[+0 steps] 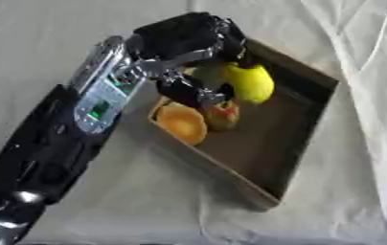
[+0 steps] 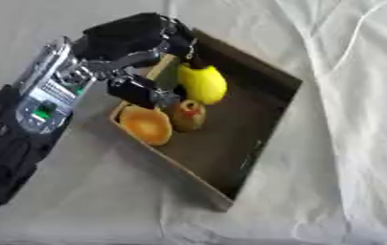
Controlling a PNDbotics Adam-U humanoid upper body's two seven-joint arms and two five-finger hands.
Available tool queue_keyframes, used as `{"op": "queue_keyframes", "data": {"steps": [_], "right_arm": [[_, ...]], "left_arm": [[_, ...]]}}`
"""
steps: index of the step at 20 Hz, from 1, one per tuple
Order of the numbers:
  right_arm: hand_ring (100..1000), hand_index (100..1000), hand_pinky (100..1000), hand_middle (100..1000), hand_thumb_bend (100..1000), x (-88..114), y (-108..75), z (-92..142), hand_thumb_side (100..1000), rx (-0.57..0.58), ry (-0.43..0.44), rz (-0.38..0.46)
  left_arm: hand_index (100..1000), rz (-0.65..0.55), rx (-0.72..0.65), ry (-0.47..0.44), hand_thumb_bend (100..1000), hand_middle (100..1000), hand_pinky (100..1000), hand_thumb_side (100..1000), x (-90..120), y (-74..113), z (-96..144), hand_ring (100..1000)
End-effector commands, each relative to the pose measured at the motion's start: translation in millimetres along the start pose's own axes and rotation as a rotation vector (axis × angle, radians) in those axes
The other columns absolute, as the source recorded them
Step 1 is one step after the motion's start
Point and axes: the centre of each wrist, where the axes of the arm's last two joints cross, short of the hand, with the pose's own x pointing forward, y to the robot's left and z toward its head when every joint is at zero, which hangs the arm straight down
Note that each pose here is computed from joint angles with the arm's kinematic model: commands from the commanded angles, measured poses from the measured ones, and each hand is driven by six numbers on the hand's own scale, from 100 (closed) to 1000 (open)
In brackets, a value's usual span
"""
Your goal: Pick up objects on the table and place them in the box.
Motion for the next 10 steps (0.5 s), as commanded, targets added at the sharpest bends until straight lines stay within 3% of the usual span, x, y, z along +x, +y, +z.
{"op": "queue_keyframes", "data": {"steps": [1,2,4,10], "right_arm": [[748,837,869,666,100,5,-4.8,-8,527,0.011,-0.024,0.009],[748,837,869,666,100,5,-4.7,-8,528,0.012,-0.022,0.009],[748,837,869,666,100,5,-4.5,-7,528,0.015,-0.018,0.010],[748,837,869,666,100,5,-4.5,-8,527,0.013,-0.014,0.008]], "left_arm": [[902,-0.042,-0.037,0.015,248,796,878,100,-1,3.5,0,828],[927,-0.051,-0.047,0.025,309,835,918,100,-1,3.2,1,870],[930,-0.069,-0.045,0.041,334,844,937,100,-2,5.0,3,892],[914,-0.080,0.040,0.063,275,829,908,100,-1,16.8,10,878]]}}
